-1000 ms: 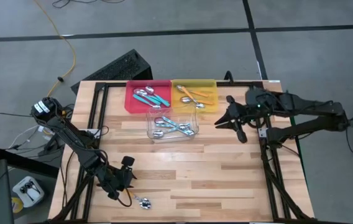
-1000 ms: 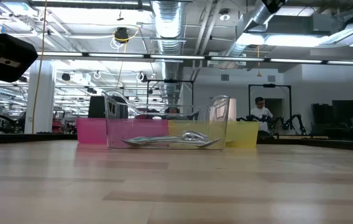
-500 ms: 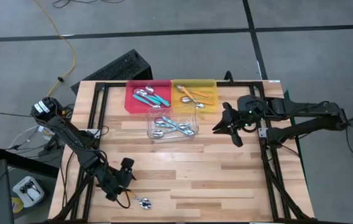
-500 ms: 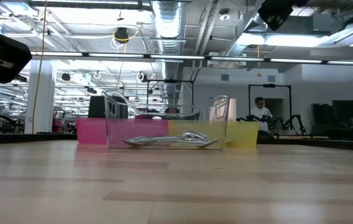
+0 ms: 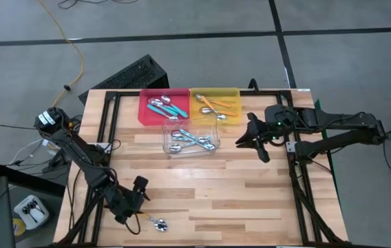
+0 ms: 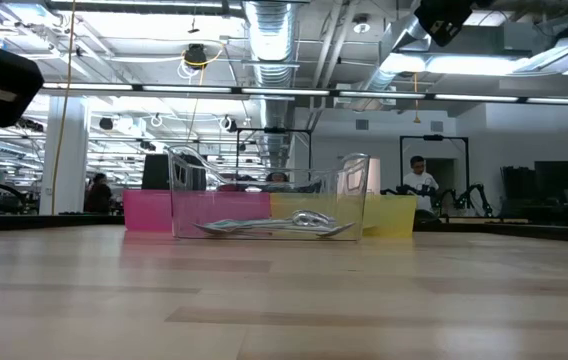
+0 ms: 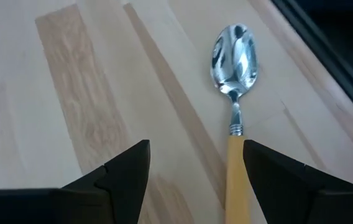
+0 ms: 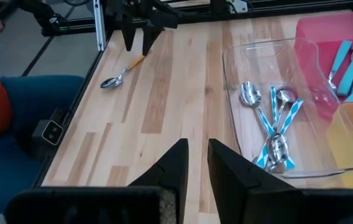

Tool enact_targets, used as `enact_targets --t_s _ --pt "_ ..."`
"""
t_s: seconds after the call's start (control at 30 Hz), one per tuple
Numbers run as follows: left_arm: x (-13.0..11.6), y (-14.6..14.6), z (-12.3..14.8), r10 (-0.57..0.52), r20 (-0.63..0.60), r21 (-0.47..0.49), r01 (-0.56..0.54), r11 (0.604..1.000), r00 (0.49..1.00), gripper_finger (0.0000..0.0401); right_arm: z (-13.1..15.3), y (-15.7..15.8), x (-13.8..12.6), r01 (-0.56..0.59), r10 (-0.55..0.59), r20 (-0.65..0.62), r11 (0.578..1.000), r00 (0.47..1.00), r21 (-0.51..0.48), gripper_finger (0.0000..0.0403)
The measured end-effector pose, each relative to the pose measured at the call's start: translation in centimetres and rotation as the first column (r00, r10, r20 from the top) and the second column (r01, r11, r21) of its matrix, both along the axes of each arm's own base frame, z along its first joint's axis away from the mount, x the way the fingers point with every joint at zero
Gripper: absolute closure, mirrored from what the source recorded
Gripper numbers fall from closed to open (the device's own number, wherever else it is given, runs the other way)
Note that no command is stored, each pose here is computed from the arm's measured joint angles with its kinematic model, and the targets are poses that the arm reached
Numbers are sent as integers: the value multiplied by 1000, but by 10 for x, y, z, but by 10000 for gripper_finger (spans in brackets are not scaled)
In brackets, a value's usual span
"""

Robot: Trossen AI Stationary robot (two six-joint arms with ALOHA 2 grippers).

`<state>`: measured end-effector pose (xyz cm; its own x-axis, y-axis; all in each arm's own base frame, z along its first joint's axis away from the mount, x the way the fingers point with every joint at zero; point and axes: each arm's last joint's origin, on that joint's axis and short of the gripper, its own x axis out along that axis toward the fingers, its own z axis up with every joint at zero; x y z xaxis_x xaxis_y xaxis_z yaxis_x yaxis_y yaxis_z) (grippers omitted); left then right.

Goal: Sort silverware by color (type)
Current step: Put the yellow spoon into the yellow bin

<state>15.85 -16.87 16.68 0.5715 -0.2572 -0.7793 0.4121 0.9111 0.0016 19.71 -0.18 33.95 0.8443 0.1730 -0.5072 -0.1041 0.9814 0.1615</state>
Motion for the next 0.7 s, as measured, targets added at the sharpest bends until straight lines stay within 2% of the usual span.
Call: enact_targets --t_s 0.23,0.7 --pt "-4 -6 2 10 37 -7 -10 1000 999 158 -3 0 4 8 -8 -21 1000 1000 13 316" --pt "-3 -24 -12 5 70 -27 -3 1000 998 158 -13 -1 17 10 -9 -75 1000 997 16 316"
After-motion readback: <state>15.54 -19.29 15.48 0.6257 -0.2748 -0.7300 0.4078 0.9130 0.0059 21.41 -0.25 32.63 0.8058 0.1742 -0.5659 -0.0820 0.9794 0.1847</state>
